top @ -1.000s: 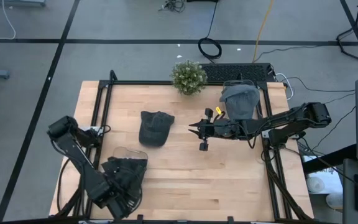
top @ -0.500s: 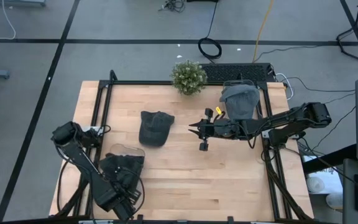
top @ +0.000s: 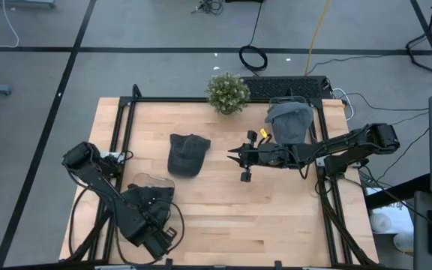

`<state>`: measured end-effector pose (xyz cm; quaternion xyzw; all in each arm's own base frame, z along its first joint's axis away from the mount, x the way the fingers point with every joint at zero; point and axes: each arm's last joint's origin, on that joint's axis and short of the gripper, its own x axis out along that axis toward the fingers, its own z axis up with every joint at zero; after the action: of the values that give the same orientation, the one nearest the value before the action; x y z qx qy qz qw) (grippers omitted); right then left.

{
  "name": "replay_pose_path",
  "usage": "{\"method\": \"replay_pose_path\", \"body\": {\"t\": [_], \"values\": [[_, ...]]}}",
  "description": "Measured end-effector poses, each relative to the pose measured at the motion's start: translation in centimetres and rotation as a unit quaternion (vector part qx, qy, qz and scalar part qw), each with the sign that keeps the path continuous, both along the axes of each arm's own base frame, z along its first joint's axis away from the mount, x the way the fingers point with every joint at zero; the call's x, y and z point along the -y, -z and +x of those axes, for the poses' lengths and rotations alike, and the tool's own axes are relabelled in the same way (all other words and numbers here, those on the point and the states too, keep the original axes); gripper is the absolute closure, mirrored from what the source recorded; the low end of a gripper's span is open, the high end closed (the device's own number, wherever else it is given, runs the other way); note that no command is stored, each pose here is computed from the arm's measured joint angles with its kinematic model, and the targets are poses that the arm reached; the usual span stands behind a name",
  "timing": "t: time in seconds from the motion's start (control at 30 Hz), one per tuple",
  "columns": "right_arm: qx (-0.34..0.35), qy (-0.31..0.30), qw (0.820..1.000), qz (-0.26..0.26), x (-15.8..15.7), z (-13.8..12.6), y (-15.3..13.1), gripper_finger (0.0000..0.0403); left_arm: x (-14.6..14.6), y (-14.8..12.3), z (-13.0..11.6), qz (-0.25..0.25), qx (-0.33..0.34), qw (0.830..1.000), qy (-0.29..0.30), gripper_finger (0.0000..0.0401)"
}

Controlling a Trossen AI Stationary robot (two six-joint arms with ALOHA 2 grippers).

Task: Pick & Place hat
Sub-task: Put the left black cap into the bottom transparent bin

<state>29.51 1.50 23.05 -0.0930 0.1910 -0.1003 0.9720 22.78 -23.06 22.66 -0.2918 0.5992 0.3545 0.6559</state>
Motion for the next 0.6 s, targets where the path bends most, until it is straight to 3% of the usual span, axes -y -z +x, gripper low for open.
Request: {"method": "replay_pose_path", "body": {"t": [0.13,0.27,0.6], "values": [[0.000,0.000,1.000,0.000,0.0,0.0,0.0,0.0328,-0.2,-1.5,-0.3,-0.007,0.012,1.000,-0.012,0.0397],[0.000,0.000,1.000,0.000,0.0,0.0,0.0,0.0328,0.0,-2.2,-1.7,-0.006,-0.041,0.998,-0.049,0.0398],[0.000,0.000,1.000,0.000,0.0,0.0,0.1,0.0328,0.8,-2.4,-4.9,0.062,-0.068,0.991,-0.101,0.0399]]}}
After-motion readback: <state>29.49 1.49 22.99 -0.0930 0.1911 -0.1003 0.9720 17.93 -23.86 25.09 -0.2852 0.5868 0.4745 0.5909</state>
